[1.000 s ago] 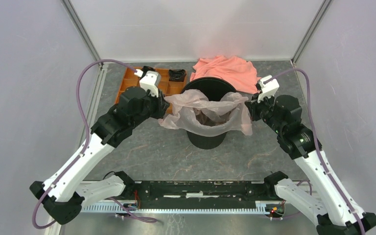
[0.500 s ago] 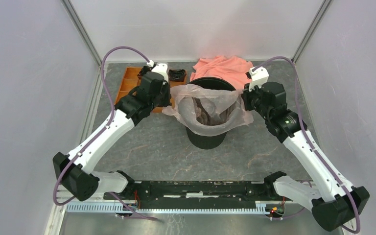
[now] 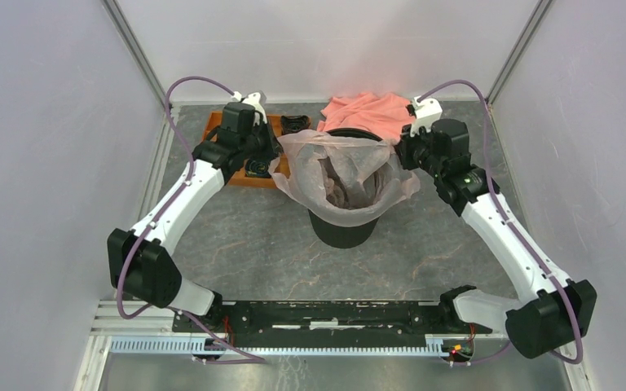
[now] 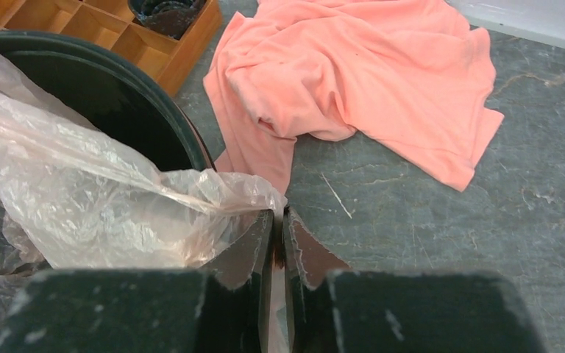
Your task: Put the trash bags into the trash bin
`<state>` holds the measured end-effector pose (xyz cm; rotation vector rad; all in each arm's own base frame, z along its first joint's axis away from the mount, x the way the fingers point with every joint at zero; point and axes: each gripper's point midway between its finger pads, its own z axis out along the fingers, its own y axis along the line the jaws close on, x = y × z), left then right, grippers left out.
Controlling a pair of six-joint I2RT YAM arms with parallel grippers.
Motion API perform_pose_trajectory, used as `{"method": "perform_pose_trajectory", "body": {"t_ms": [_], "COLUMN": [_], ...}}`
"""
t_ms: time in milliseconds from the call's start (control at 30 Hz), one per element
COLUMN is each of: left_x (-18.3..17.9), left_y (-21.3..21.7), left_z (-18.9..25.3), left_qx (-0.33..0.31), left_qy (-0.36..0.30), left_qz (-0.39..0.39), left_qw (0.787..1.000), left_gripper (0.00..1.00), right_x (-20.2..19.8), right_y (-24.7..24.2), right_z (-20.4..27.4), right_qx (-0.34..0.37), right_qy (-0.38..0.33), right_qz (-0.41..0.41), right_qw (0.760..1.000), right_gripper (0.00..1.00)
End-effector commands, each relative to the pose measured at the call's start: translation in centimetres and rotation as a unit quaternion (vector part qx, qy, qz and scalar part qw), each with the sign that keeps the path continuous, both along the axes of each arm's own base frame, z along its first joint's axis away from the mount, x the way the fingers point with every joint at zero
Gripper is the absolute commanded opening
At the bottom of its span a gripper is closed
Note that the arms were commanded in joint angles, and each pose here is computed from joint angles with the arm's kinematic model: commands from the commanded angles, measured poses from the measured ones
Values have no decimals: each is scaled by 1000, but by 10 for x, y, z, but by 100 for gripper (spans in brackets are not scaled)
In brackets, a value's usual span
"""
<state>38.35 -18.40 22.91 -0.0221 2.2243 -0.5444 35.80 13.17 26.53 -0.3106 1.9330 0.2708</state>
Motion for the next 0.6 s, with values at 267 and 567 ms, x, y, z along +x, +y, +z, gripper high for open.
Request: {"method": "perform_pose_trajectory", "body": {"t_ms": [267,567], "left_x": [16,40], "left_y": [-16,-36], "left_z": [56,38], "left_qx": [-94,-126], "left_qy": [-64,-18], "left_qz": [-5,-5], "left_qw": [994,992], "left_gripper": [3,9], "right_x": [41,41], "right_y": [-5,2], "right_z": [15,-25], "right_qx": [70,90], "right_qy": [-22,19], "right_qz": [11,29], "right_qw": [997,995], "right_gripper": [21,21]}}
